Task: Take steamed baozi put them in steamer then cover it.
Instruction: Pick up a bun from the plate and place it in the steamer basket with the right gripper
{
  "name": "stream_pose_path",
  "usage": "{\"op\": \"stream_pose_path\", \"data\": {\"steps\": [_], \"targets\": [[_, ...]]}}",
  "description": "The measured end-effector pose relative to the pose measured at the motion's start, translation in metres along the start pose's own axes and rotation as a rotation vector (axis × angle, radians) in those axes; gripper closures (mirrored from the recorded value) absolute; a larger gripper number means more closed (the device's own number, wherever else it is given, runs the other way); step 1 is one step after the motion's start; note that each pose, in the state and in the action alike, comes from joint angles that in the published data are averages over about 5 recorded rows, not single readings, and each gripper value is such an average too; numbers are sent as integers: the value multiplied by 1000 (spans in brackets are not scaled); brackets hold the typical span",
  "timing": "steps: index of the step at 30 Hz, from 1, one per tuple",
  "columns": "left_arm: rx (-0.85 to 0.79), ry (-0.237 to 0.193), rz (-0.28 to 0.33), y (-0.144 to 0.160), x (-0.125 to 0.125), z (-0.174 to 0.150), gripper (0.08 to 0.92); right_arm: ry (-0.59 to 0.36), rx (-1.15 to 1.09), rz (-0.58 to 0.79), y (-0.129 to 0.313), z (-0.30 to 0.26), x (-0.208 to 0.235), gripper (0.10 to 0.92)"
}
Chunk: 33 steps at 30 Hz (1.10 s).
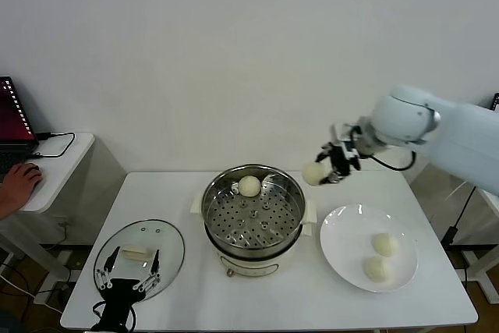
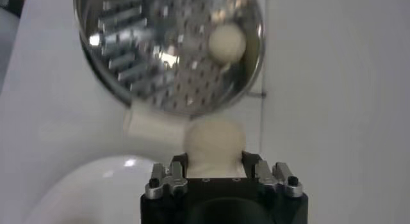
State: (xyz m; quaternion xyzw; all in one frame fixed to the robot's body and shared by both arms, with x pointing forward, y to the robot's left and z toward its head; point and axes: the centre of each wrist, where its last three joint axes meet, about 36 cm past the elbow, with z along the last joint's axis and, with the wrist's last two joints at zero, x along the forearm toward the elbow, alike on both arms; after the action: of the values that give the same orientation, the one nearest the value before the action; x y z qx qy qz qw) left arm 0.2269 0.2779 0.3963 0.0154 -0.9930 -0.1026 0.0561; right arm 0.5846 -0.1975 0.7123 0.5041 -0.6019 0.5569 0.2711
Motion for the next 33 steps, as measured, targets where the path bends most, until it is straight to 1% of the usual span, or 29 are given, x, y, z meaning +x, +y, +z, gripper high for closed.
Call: {"op": "stream_pose_path", "data": {"steps": [5,12,19,27,30,33], "targets": [[-2,-4,-7,3,0,-2,177,-20,14,-30,-14,-45,-25,479],[-1,-11,-19,7,0,-5,177,-22,26,-83,-23,-92,-78,479],[1,-14,-24,7,0,-6,177,-12,23,-117,-20,-124,-126,479],[0,-18,-26,7,-1,-7,177,-3,15,-141,-12,-145,-164,471],[1,-19,-25,7,-1,-7,177,3,11,-148,-9,-149,-174,454],[0,-19,-24,7,-1,-7,177,8,8,-153,-5,-152,-182,388]]}}
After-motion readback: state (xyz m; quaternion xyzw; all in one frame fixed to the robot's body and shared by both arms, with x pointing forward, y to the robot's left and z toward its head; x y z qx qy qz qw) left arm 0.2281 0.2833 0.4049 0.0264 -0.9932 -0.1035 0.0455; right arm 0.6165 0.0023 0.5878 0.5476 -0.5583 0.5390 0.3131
